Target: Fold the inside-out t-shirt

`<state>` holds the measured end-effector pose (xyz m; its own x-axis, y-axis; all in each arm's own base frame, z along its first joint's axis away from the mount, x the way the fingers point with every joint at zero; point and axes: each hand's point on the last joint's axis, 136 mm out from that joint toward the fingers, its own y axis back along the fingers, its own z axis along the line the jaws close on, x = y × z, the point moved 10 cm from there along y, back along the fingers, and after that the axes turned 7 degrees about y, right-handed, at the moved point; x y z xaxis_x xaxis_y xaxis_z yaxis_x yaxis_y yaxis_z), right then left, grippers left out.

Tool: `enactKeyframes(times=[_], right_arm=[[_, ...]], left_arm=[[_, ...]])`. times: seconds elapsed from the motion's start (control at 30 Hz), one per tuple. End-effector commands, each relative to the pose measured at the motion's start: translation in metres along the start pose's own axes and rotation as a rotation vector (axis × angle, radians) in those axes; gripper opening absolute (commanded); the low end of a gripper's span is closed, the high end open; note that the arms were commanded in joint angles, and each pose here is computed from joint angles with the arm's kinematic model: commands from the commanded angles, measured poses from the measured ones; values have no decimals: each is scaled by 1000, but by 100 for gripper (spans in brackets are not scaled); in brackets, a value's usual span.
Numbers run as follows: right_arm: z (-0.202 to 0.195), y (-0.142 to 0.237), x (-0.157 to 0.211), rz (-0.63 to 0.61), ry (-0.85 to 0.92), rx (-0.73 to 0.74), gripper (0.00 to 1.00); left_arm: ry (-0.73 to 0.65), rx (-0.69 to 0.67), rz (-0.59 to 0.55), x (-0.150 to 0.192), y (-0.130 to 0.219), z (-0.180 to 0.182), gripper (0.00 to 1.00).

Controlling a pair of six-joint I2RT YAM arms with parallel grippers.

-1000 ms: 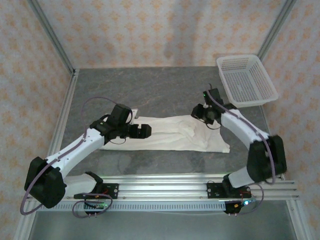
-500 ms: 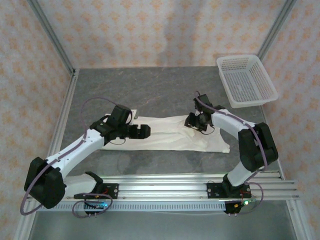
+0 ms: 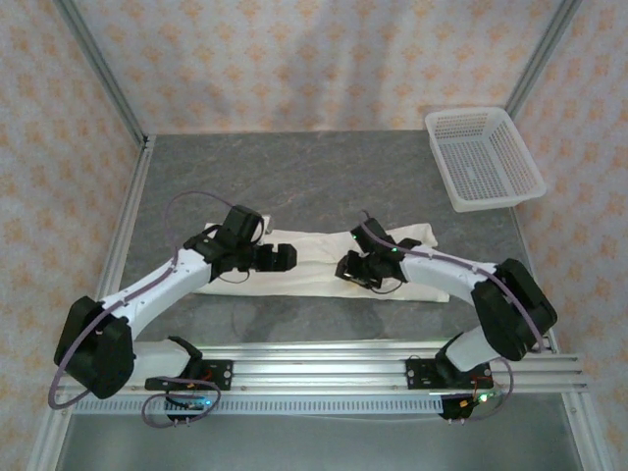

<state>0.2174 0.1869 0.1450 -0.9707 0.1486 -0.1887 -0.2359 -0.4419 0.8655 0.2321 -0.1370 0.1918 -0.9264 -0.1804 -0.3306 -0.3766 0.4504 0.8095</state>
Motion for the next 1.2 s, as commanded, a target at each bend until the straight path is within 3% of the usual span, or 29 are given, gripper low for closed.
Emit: enactKeyframes(times=[0.0,0.07,0.17,0.2,0.23,0.27,0.3,0.4,0.6,0.87,1.0,1.17], right_arm=[[0,47,-19,-201,-4,102,46],[-12,68,-30,-277,-16,165,48],[-38,81,-45,-324,-59,237,40],[-46,81,-49,-323,-68,260,33],[-57,80,-54,-320,-92,288,22],[-67,77,-58,-308,-110,310,13],[-74,72,-62,-295,-115,329,9],[-91,56,-70,-221,-141,375,0],[-115,30,-78,-154,-190,442,0],[-123,11,-75,-95,-263,439,0],[-126,0,-59,-84,-401,341,0],[-112,-7,-14,-74,-543,213,0]], left_arm=[[21,8,-12,-2,-5,-3,93],[39,0,-18,-3,-5,-3,92],[115,-74,-61,-5,-3,3,73],[144,-117,-82,-6,-3,6,57],[182,-178,-110,-7,-2,11,30],[221,-243,-134,-8,-2,16,8],[244,-293,-151,-9,-3,21,0],[297,-386,-165,-16,-11,26,0],[458,-521,-217,-34,-33,38,0],[660,-523,-227,-63,-92,57,0],[673,-536,-286,-90,-124,63,0],[648,-420,-316,-147,-164,55,0]])
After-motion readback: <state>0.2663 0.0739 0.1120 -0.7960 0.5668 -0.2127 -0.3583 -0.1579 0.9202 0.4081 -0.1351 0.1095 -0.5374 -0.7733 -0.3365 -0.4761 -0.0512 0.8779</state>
